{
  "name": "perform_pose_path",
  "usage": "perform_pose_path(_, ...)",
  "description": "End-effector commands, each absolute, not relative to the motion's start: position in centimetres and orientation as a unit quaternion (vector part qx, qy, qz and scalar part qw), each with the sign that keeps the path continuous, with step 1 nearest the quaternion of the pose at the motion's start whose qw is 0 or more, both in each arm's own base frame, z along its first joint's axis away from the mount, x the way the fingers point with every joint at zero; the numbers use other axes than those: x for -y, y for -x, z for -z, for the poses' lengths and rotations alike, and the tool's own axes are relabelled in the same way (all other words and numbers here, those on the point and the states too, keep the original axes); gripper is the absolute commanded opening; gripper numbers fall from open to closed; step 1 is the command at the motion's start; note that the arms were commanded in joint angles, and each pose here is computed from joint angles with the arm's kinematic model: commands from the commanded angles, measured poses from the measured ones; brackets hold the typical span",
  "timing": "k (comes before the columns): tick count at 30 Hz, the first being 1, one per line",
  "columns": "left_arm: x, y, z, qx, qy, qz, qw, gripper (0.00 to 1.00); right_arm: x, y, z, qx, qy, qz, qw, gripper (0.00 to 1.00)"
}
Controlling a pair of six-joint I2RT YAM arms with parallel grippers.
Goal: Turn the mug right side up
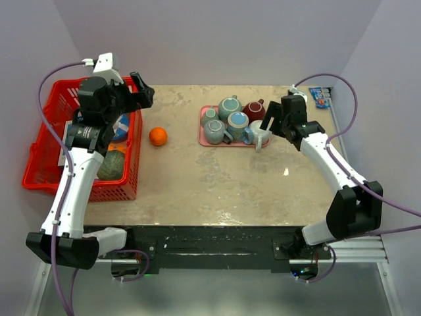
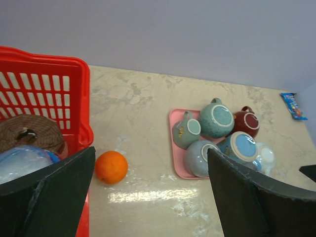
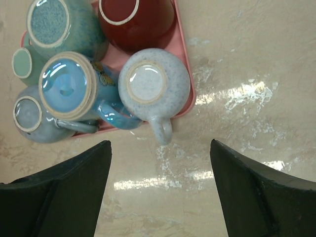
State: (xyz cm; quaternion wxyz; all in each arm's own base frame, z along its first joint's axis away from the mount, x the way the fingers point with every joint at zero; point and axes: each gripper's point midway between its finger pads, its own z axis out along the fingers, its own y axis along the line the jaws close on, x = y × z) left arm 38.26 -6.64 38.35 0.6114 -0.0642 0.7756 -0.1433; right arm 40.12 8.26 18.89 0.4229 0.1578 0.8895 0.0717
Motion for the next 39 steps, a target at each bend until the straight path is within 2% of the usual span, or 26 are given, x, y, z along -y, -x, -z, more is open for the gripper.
perform_pose_path(1,9.3,-38.6,-41.1,-0.743,0.031,0.219,0.632,0.99,-7.6,-42.6,-20.7,-0.860,-0.193,-0.063,0.469,0.83)
perform_pose_path(16,10.8,-38.7,-41.1,-0.733,-0.001,0.249,0.633,0.99,-10.0,-44.3,-13.5,-0.888,-0.178,-0.013,0.423,0.69)
perform_pose_path(19,10.5,-38.6,-40.8,-0.734,0.003,0.244,0.633,0.99,-9.8,-44.1,-12.6,-0.893,-0.181,0.001,0.413,0.64)
perform_pose_path(23,10.1,-38.5,-40.7,-0.731,0.011,0.236,0.640,0.99,-10.0,-43.9,-10.9,-0.901,-0.169,0.010,0.399,0.51)
perform_pose_path(29,9.9,-38.5,-39.7,-0.738,0.014,0.231,0.634,0.99,-10.3,-44.0,-9.5,-0.910,-0.148,0.011,0.387,0.41)
perform_pose_path(39,9.9,-38.2,-38.7,-0.744,0.014,0.230,0.628,0.99,-10.2,-45.0,-7.9,-0.916,-0.073,0.039,0.392,0.43)
